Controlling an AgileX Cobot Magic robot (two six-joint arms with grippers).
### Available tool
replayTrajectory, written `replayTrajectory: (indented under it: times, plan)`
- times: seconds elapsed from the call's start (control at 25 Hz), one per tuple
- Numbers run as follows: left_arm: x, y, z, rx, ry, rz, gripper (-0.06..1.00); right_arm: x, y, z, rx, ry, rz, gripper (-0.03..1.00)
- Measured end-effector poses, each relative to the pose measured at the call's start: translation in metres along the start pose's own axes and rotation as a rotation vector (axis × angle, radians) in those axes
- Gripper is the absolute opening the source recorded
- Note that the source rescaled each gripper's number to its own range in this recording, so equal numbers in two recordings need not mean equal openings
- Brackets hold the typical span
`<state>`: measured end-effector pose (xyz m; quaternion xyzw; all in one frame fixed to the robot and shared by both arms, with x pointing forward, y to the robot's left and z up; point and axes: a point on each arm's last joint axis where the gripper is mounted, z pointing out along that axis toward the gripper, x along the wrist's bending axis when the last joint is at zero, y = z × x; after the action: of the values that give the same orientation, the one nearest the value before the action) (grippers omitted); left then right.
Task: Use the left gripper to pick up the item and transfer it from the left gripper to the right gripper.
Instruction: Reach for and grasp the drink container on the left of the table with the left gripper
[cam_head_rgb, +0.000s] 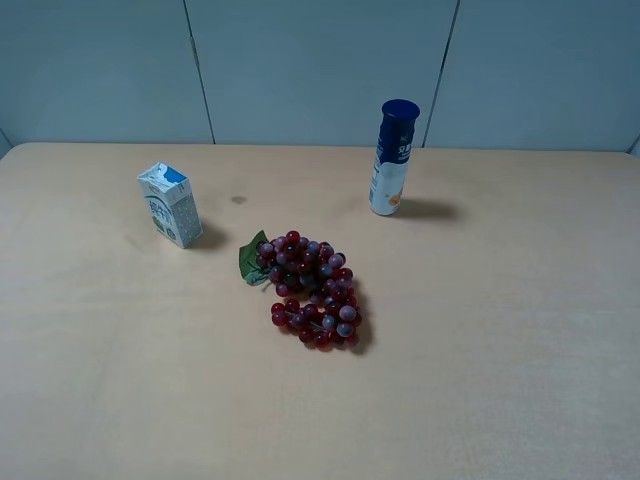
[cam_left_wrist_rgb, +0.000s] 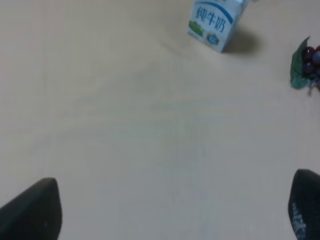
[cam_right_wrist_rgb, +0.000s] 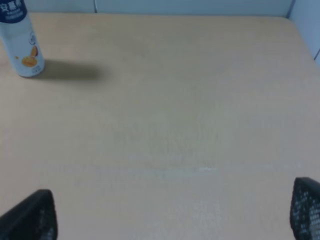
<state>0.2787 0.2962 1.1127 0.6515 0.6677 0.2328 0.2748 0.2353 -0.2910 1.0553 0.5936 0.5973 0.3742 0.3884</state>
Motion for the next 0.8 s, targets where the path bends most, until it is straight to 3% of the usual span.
replayTrajectory:
  times: [0.44,0.8]
  plan:
    - [0.001,0.069,0.025,0.171,0.0,-0.008,0.76,0.0,0.0,0.0,0.0,0.001,0.0,1.0]
    - [-0.021,0.107,0.067,0.316,-0.057,0.14,0.76,0.0,0.0,0.0,0.0,0.002,0.001,1.0]
